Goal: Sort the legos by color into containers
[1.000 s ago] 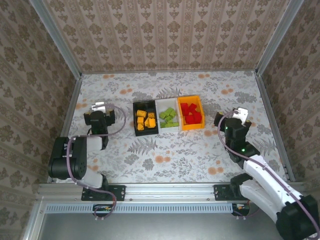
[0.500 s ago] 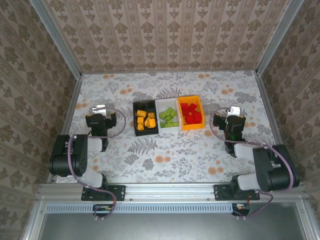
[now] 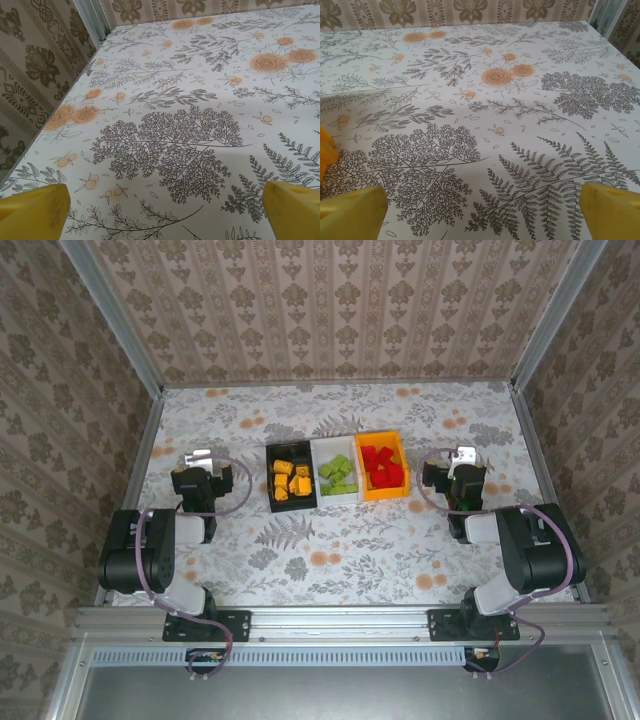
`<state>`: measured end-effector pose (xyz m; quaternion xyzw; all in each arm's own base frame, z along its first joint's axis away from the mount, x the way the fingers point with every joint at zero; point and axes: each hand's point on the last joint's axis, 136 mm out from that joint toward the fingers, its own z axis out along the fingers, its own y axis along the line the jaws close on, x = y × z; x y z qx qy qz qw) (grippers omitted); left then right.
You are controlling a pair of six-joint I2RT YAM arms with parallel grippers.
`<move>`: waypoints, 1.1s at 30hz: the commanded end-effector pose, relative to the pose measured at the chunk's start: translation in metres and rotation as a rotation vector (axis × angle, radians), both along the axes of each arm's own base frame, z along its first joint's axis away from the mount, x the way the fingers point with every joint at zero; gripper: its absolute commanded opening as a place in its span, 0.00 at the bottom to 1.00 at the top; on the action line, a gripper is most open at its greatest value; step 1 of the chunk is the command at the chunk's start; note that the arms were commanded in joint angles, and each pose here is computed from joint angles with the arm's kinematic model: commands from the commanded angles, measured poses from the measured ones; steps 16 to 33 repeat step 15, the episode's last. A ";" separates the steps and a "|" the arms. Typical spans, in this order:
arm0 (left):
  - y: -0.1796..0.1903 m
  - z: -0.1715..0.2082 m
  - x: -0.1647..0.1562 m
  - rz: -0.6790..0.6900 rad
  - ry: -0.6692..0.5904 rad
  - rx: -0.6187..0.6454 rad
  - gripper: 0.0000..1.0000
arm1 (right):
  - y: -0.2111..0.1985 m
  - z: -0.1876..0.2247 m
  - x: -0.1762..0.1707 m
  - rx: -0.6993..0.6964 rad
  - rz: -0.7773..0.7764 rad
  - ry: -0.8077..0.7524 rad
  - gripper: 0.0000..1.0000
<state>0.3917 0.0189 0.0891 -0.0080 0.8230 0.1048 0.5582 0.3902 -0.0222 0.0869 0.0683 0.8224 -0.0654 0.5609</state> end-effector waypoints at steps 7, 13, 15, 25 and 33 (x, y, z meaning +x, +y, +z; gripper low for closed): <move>-0.003 0.008 0.003 -0.005 -0.041 -0.026 1.00 | 0.003 0.013 0.006 0.012 0.016 -0.044 1.00; -0.003 0.008 0.004 -0.005 -0.040 -0.025 1.00 | 0.003 0.013 0.006 0.012 0.017 -0.044 1.00; -0.003 0.008 0.003 -0.004 -0.041 -0.025 1.00 | 0.003 0.013 0.006 0.013 0.018 -0.044 1.00; -0.003 0.008 0.003 -0.004 -0.041 -0.025 1.00 | 0.003 0.013 0.006 0.013 0.018 -0.044 1.00; -0.003 0.008 0.003 -0.004 -0.041 -0.025 1.00 | 0.003 0.013 0.006 0.013 0.018 -0.044 1.00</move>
